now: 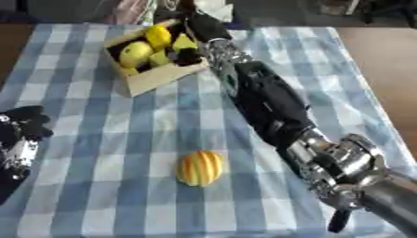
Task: Pick up objects on the table and place them in the box.
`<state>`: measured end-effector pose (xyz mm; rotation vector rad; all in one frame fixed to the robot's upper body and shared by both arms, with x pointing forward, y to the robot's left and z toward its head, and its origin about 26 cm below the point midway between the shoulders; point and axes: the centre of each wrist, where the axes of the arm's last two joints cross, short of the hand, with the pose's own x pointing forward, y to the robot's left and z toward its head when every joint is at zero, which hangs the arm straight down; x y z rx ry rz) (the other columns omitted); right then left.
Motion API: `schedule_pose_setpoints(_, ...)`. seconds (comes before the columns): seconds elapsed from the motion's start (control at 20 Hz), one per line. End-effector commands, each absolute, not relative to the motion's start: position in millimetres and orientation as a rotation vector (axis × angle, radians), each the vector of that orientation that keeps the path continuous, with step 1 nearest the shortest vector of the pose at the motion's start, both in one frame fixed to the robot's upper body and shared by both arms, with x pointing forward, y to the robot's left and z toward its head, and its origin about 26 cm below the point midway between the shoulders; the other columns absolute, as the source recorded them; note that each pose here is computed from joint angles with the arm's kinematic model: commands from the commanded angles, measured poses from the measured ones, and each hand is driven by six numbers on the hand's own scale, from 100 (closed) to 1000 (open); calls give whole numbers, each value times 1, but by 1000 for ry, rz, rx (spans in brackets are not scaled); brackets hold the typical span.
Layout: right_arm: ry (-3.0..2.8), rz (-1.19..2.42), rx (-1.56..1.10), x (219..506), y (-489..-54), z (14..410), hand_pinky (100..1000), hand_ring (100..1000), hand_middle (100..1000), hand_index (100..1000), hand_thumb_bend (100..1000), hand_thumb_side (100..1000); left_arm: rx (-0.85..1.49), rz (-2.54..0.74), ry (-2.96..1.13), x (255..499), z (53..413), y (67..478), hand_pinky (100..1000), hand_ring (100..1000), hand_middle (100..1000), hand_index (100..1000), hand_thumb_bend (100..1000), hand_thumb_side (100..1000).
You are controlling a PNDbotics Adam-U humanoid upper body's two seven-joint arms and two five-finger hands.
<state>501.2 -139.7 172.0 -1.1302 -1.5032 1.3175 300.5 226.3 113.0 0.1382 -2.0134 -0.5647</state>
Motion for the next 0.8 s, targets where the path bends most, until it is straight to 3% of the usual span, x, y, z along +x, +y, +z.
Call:
schedule_pose_setpoints(0.05,-1568,1336,-1164,502,-142,203,827,777,809,951,242,543,148,-569,-2038,301,120,228,711,576,612,770,228,676)
schedule_pose_setpoints(0.4,-1753,1576,-957,488,-175,241,836,783,816,941,159,493,198,-528,-2043,302,123,235,710,574,611,769,228,672)
schedule_pose_setpoints(0.8,-1814,1903,-726,432,-199,258,840,792,808,912,140,462,256,-475,-2042,302,125,243,708,570,606,765,228,666)
